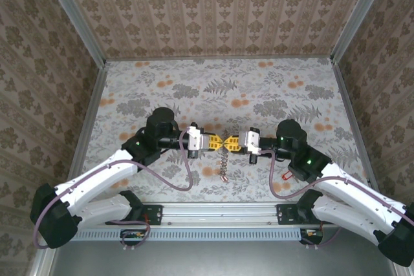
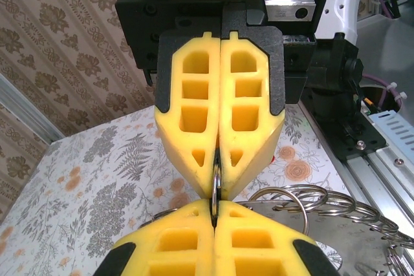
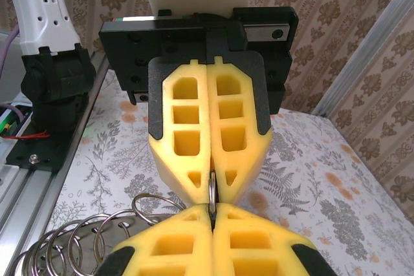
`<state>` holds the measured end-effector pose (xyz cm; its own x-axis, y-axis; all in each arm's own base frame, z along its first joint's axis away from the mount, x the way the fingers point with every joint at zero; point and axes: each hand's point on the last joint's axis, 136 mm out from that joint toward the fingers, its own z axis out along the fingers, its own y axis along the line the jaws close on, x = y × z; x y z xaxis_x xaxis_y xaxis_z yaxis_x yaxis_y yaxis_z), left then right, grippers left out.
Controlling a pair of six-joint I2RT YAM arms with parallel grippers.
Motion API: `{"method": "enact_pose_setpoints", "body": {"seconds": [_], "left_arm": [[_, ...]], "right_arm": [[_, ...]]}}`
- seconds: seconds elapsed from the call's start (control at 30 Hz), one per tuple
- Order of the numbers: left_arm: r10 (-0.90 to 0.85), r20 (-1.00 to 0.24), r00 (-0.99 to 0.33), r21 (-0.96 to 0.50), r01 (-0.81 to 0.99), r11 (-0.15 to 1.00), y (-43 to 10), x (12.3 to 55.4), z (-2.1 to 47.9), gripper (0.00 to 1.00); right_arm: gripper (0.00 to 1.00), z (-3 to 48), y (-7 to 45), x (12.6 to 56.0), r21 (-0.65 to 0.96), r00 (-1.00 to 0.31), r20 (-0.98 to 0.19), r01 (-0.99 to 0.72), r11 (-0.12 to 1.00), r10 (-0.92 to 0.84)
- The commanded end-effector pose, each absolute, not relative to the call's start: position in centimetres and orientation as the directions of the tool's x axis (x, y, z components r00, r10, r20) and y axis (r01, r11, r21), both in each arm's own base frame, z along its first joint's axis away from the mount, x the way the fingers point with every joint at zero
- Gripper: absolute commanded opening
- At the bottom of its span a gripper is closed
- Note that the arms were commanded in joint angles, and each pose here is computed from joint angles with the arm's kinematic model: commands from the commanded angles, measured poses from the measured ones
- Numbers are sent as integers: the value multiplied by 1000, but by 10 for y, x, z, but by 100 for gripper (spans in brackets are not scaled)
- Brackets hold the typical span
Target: Put the keys on the keyring
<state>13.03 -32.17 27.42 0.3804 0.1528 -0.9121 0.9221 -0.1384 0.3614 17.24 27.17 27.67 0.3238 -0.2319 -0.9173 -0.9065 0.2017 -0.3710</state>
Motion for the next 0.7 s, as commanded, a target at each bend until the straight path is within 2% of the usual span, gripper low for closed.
{"method": "enact_pose_setpoints", "body": {"seconds": [0.0, 0.13, 0.43, 0.67], "left_arm": [[139, -916, 377, 362, 924, -121, -321, 132, 285, 7], [185, -912, 365, 350, 930, -112, -318, 134, 281, 18], [239, -893, 382, 360, 923, -134, -310, 130, 271, 14], [224, -895, 386, 365, 922, -132, -311, 129, 277, 16]], "right_arm": [[0, 286, 276, 163, -394, 361, -910, -906, 153, -203], [0, 282, 274, 163, -412, 375, -897, -901, 137, -234], [0, 284, 274, 162, -402, 368, -903, -905, 135, -224], [0, 282, 275, 163, -397, 362, -904, -908, 132, -229]]}}
